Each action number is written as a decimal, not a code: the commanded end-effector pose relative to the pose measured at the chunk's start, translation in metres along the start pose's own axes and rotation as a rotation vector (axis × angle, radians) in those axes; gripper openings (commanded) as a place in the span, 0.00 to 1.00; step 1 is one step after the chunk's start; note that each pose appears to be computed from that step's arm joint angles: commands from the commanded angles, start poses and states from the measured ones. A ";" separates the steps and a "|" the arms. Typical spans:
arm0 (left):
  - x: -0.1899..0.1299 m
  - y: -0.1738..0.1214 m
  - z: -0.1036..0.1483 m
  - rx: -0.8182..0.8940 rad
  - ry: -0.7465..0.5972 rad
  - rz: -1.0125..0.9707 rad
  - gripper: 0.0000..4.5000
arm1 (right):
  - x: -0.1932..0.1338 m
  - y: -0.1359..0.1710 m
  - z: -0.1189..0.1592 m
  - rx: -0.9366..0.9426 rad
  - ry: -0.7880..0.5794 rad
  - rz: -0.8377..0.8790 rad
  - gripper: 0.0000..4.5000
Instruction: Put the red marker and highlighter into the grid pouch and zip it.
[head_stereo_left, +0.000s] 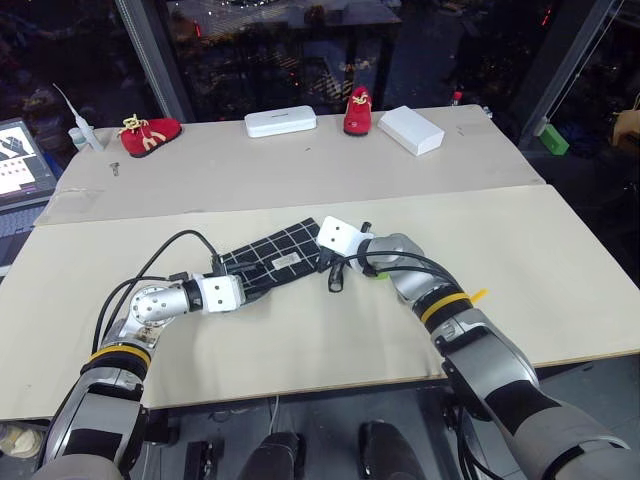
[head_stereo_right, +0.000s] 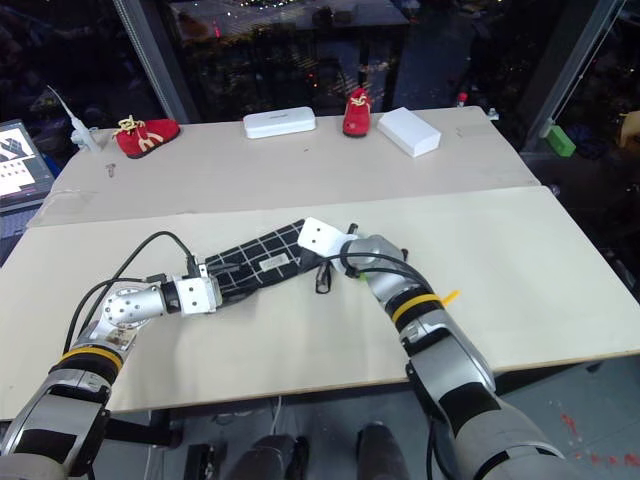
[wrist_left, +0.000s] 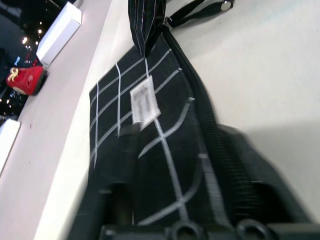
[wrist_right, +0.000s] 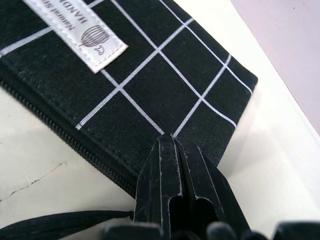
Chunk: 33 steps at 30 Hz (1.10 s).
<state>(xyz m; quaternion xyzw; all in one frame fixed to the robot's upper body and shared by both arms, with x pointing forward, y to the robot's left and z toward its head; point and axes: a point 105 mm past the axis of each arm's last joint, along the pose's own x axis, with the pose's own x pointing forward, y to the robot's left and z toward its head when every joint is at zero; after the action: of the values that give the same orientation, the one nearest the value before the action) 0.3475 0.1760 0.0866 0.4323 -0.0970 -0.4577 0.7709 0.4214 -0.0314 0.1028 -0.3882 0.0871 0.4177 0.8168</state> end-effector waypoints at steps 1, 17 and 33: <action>0.001 0.012 0.007 0.027 -0.028 0.031 0.10 | -0.003 -0.001 -0.005 0.008 0.010 0.002 0.00; -0.005 0.005 -0.001 -0.117 -0.015 0.073 0.00 | -0.030 -0.028 0.056 0.352 -0.336 0.104 0.50; -0.011 0.028 0.010 -0.455 -0.069 0.409 0.00 | -0.073 -0.049 0.048 0.397 -0.352 0.150 0.95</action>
<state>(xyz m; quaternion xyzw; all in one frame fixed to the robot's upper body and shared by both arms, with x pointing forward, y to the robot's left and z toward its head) 0.3529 0.1815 0.1016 0.2167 -0.0841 -0.3354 0.9129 0.4055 -0.0654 0.1816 -0.1153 0.0859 0.5050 0.8511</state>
